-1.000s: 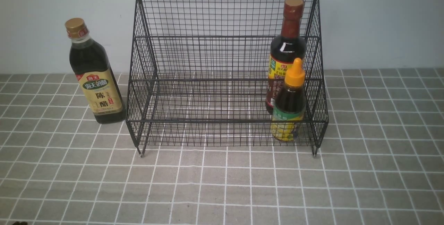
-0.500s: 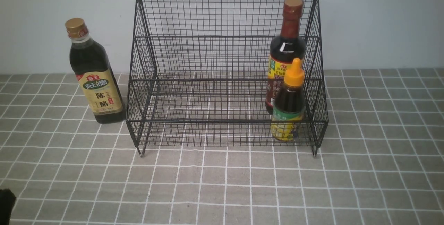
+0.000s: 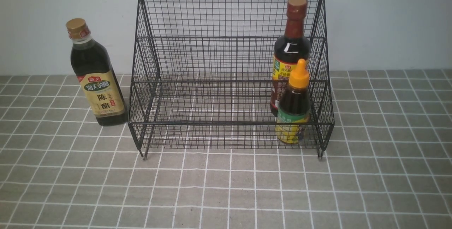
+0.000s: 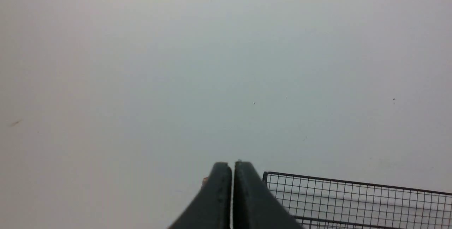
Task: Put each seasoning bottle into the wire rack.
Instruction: Use the left arm to grab the condiment bottle closest to it
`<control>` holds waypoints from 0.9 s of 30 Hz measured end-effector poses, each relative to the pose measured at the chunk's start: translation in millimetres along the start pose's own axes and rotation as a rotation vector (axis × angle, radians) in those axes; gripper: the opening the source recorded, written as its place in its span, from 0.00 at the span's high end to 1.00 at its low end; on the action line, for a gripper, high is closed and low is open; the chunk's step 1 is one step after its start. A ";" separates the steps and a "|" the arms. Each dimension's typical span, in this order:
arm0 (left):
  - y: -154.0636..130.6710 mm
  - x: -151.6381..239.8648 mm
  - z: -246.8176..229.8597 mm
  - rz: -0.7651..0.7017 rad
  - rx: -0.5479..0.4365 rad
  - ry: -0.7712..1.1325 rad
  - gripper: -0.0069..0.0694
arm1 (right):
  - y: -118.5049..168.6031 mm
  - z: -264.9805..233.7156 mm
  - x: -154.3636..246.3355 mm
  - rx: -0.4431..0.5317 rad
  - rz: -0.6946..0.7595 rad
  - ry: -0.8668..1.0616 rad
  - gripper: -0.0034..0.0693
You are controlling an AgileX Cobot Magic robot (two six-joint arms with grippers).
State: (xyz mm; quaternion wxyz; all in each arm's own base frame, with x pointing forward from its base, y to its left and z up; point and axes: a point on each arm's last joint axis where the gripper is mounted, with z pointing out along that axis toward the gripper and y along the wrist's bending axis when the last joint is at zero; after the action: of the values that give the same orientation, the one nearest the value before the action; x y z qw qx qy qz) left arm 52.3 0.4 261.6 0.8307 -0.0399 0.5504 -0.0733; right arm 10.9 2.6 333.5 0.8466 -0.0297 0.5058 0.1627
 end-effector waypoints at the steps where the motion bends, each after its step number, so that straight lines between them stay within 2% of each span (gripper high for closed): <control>1: -1.2 -6.0 5.5 0.001 -0.001 0.015 0.92 | 0.0 0.0 0.0 0.000 0.000 0.000 0.97; 8: -5.2 -17.0 70.6 0.016 -0.028 0.204 0.91 | 0.0 0.0 0.0 0.000 0.000 0.000 0.97; 13: -5.7 -9.9 123.9 0.021 -0.044 0.301 0.80 | 0.0 0.0 0.0 0.000 0.000 0.000 0.97; 22: -3.2 25.3 211.2 0.029 -0.065 0.408 0.31 | 0.0 0.0 0.0 0.000 0.012 0.000 0.97; 23: -3.0 26.3 212.6 0.030 -0.065 0.409 0.30 | 0.0 0.0 0.0 0.000 0.012 0.000 0.97; 25: -0.9 42.0 232.4 0.033 -0.071 0.407 0.20 | 0.0 0.0 0.2 0.000 0.012 0.001 0.97; 27: 0.4 51.0 242.5 0.036 -0.073 0.403 0.17 | 0.0 0.0 0.4 0.000 0.012 0.001 0.97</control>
State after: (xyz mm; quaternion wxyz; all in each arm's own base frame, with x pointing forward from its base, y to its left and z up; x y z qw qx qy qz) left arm 295.0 -11.2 310.0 0.7029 -0.0448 0.7085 -0.0451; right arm 11.1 2.6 333.2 0.8454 -0.0268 0.5065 0.1677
